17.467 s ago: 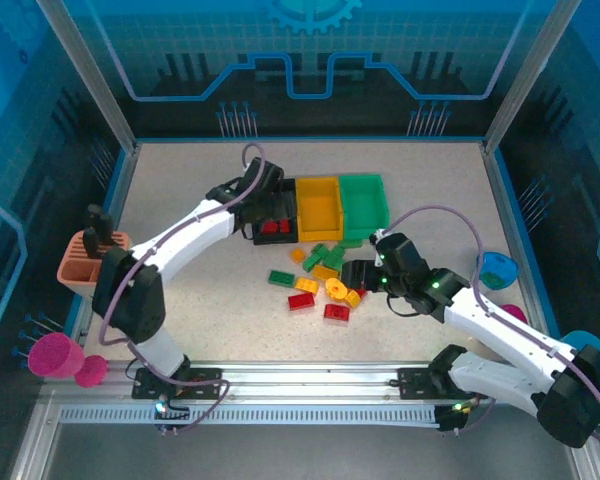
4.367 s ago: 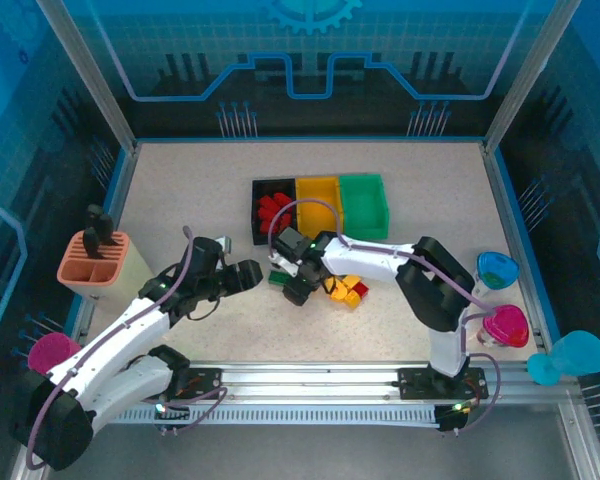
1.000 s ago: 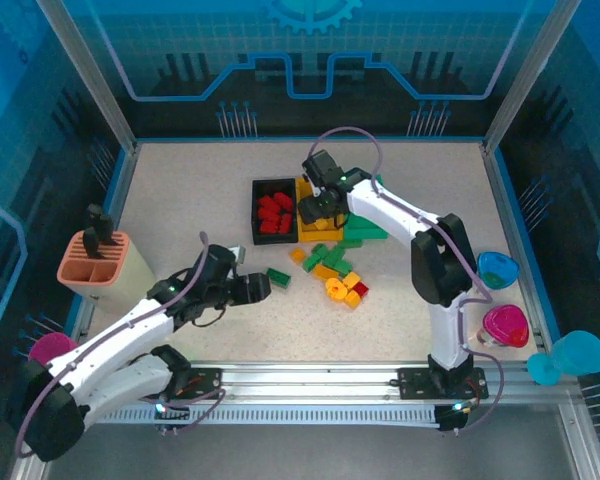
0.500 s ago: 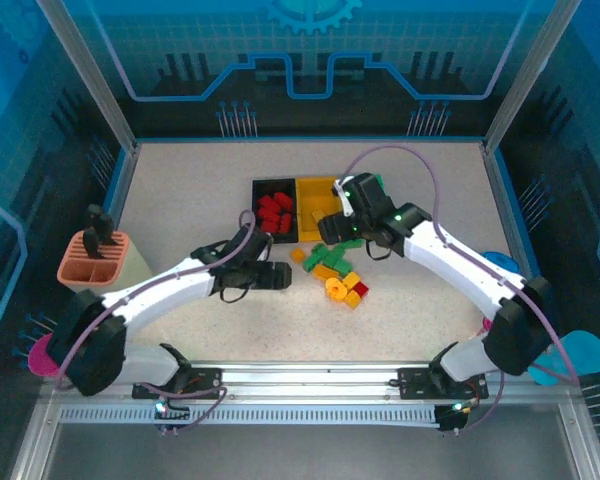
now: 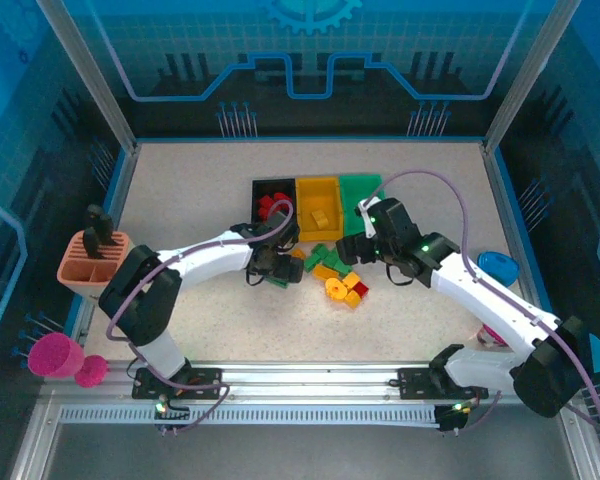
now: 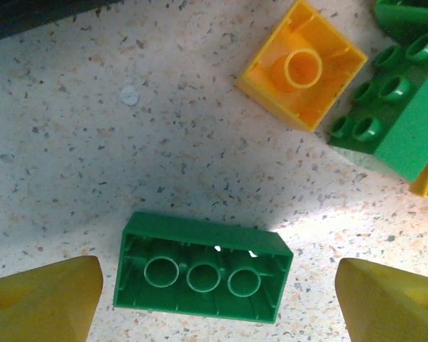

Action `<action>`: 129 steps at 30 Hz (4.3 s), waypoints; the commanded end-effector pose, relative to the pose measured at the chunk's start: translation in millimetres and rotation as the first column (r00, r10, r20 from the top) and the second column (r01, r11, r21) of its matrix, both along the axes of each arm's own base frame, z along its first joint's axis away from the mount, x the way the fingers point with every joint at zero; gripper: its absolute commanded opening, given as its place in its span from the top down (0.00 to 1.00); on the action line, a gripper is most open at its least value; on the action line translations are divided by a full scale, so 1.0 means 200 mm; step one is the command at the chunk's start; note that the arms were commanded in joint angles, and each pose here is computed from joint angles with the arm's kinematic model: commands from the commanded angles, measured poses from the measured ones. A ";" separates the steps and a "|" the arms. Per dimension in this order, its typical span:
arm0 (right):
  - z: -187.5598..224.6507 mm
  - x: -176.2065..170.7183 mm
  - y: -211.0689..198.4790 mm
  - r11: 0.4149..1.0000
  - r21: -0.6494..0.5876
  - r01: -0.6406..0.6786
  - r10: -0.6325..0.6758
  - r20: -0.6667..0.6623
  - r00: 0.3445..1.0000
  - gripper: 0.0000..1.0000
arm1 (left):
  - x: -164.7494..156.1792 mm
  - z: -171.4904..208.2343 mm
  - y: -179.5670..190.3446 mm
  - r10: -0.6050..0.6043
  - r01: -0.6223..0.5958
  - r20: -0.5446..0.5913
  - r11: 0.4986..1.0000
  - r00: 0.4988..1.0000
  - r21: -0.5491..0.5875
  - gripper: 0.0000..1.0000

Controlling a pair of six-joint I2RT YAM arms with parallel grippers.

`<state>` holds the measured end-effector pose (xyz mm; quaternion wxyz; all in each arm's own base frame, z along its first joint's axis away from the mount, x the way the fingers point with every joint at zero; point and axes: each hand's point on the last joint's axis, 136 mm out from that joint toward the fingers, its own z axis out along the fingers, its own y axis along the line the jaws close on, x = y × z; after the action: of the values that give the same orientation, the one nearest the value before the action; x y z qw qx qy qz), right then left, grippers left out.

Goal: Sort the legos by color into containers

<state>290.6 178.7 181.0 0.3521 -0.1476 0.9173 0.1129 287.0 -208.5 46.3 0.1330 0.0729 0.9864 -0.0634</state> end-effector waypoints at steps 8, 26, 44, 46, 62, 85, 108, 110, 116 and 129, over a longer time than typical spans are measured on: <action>-0.04 0.00 0.00 0.997 0.078 0.022 -0.022 -0.007 1.000 0.11 | -0.04 -0.05 0.00 -0.058 0.061 -0.039 0.994 0.998 0.094 0.12; -0.04 -0.08 -0.12 0.992 0.101 0.076 -0.077 0.002 0.997 0.11 | 0.03 -0.02 -0.05 -0.087 0.086 -0.002 0.981 0.996 0.175 0.45; -0.03 -0.24 -0.48 0.933 0.124 0.338 -0.341 0.005 0.940 0.10 | 0.52 0.66 -0.69 -0.141 0.200 0.281 0.960 0.949 -0.195 0.42; -0.02 -0.27 -0.51 0.927 0.123 0.355 -0.360 0.013 0.933 0.09 | 0.57 0.65 -0.74 -0.142 0.207 0.285 0.955 0.948 -0.213 0.42; -0.06 -0.38 -0.47 0.928 0.212 0.305 -0.307 -0.025 0.951 0.09 | 0.85 0.56 -1.00 -0.145 0.236 0.318 0.934 0.937 -0.270 0.39; -0.09 -0.35 -0.27 0.973 0.190 0.131 -0.116 -0.088 0.989 0.12 | 0.68 1.04 -0.81 -0.081 0.264 0.467 0.903 0.880 -0.339 0.10; -0.26 -0.12 0.53 0.878 -0.058 -0.475 0.450 -0.236 0.861 0.23 | -0.07 0.45 0.16 0.290 -0.151 0.257 0.879 0.922 -0.453 0.13; -0.31 -0.09 0.54 0.866 -0.079 -0.493 0.459 -0.262 0.849 0.22 | -0.10 0.44 0.23 0.347 -0.200 0.235 0.851 0.908 -0.485 0.12; -0.43 -0.04 0.61 0.837 -0.130 -0.531 0.464 -0.345 0.816 0.21 | -0.12 0.47 0.41 0.482 -0.300 0.193 0.762 0.855 -0.575 0.12; -0.61 0.04 0.58 0.840 -0.217 -0.496 0.373 -0.433 0.821 0.20 | -0.13 0.44 0.43 0.491 -0.314 0.177 0.753 0.853 -0.578 0.12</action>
<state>297.8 299.1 60.3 0.1132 -0.3851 0.9116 0.0891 263.8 -122.0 138.4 0.3231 -0.1712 0.8869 -0.2822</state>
